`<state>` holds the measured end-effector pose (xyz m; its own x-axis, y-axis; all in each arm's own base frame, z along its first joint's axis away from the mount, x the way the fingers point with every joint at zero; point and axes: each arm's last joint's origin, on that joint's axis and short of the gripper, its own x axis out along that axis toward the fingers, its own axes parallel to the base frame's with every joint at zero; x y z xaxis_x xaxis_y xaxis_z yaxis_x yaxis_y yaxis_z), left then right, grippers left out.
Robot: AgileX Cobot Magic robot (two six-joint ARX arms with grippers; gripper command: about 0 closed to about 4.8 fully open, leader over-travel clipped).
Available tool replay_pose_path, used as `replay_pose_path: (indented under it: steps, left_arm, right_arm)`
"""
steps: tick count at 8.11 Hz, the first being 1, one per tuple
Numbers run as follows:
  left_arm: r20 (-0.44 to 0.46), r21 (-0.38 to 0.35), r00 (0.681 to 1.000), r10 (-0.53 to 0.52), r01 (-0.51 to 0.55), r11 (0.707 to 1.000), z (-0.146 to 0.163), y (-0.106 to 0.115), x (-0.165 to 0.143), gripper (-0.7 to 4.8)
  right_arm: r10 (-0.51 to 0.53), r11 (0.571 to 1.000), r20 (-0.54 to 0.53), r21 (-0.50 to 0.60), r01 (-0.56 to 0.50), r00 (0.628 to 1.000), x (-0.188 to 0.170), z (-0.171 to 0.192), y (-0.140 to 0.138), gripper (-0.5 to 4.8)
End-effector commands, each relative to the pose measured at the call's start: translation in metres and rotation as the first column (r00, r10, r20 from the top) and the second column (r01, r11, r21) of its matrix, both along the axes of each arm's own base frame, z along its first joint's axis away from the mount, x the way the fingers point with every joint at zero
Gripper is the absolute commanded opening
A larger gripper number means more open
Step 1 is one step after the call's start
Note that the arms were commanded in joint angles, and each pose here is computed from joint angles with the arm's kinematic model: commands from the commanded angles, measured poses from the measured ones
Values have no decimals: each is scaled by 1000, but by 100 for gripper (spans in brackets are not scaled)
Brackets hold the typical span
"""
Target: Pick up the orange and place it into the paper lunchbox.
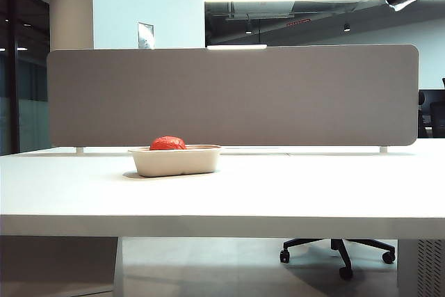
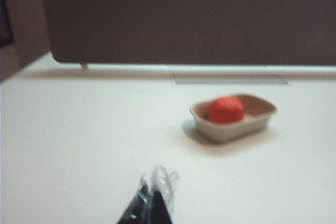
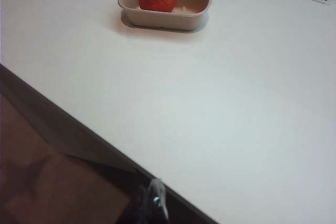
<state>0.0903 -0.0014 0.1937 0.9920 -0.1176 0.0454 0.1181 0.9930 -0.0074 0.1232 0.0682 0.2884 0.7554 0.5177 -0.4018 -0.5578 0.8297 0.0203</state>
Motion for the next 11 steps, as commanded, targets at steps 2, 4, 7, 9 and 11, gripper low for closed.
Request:
replay_pose_path:
  steps: [2, 4, 7, 9, 11]
  left_arm:
    - [-29, 5, 1000, 8, -7, 1000, -14, -2, 4, -7]
    - [-38, 5, 999, -8, 9, 1000, -20, -4, 5, -6]
    - [-44, 6, 999, -16, 17, 1000, -29, -4, 7, -7]
    - [-51, 29, 998, 47, -45, 999, -30, -3, 7, -7]
    - [-53, 48, 996, 76, -73, 996, -30, -3, 7, -7]
  right_arm:
    - [-1, 1000, 16, 11, 1, 1000, 0, 2, 0, 0]
    - [-1, 1000, 15, 11, 1, 1000, 0, 2, 0, 0]
    - [-1, 1000, 15, 10, 1, 1000, 1, 2, 0, 0]
    - [-1, 1000, 15, 11, 1, 1000, 1, 2, 0, 0]
    - [-1, 1000, 15, 11, 1, 1000, 0, 2, 0, 0]
